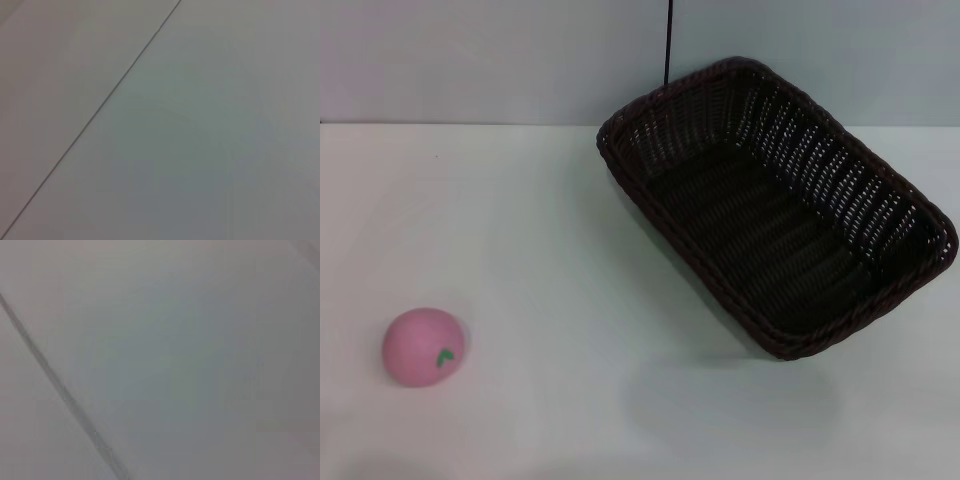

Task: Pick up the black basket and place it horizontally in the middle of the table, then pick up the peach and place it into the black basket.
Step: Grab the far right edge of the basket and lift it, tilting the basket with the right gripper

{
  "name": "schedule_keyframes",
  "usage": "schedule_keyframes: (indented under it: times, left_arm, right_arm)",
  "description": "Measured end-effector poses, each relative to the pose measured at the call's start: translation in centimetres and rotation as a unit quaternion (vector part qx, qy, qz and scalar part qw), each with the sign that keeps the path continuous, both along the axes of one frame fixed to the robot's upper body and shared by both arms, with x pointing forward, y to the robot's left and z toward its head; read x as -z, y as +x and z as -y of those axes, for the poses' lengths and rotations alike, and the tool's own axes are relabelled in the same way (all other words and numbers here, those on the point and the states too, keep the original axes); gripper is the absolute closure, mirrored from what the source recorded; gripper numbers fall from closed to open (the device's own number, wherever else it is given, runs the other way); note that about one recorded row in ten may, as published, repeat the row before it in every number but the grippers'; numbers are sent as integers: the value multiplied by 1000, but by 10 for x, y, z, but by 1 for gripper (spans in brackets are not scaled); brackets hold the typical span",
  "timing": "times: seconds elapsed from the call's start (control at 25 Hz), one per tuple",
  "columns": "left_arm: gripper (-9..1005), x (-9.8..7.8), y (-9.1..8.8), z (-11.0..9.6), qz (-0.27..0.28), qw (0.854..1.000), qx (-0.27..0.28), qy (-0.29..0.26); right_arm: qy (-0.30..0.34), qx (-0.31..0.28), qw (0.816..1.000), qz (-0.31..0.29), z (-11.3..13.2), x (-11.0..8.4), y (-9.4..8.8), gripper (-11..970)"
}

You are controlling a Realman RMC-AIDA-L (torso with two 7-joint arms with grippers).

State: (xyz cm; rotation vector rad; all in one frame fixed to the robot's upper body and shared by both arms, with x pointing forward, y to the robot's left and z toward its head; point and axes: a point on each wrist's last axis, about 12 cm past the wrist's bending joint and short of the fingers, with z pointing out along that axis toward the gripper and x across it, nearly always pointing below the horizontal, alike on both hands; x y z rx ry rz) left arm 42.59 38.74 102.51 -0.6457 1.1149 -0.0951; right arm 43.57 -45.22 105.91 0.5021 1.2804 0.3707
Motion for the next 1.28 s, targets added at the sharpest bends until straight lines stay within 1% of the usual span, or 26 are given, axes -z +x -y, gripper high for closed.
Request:
schedule_keyframes:
  times: [0.08,0.12,0.16,0.2,0.32,0.36,0.4,0.52,0.56,0.6,0.64,0.72,0.76,0.8,0.92,0.96,1.0,1.12,1.28]
  left_arm:
    - [153,0,0,0,0,1000,0,-1]
    - [153,0,0,0,0,1000,0,-1]
    - [153,0,1,1,-1,1000,2,-1]
    - [153,0,1,1,-1,1000,2,-1]
    - [153,1,3,3,-3,1000,9,-1]
    - [153,1,3,3,-3,1000,9,-1]
    - [153,1,3,3,-3,1000,9,-1]
    - [153,2,4,5,-10,1000,18,-3]
    - [153,3,4,7,-13,1000,22,-3]
    - [153,3,4,7,-14,1000,23,-3]
    - [153,4,5,7,-16,1000,24,-4]
    - [153,4,5,7,-17,999,26,-4]
    - [153,5,5,9,-20,999,33,-3]
    - [153,5,5,10,-21,999,35,-3]
    - [153,6,5,11,-23,999,38,-4]
    - [153,6,5,12,-25,999,40,-5]
    - [153,7,5,12,-26,999,40,-6]
    - [154,8,5,12,-29,999,39,-10]
    - [154,11,3,12,-41,998,37,-16]
  right_arm:
    - [15,-57,998,-26,3,-7,9,546]
    - [21,-92,995,-42,5,-13,15,534]
    - [17,-146,987,-66,6,-24,24,523]
    - [17,-146,987,-66,6,-24,24,487]
    - [0,-225,968,-114,6,-48,42,377]
    - [-15,-270,952,-142,3,-64,52,341]
    - [-15,-270,952,-142,3,-64,52,338]
    - [-32,-343,923,-170,-4,-93,63,327]
    - [-44,-390,900,-189,-12,-114,72,324]
    - [-44,-390,900,-189,-12,-114,72,320]
    - [-53,-409,889,-200,-15,-123,77,317]
    - [-80,-445,860,-237,-27,-140,88,317]
    - [-109,-466,833,-277,-39,-150,100,318]
    - [-109,-466,833,-277,-39,-150,100,318]
    - [-145,-492,793,-329,-60,-156,118,319]
    - [-171,-506,769,-352,-72,-158,128,319]
    - [-171,-506,769,-352,-72,-158,128,319]
    - [-216,-508,737,-390,-87,-156,142,320]
    - [-253,-511,710,-414,-103,-152,153,320]
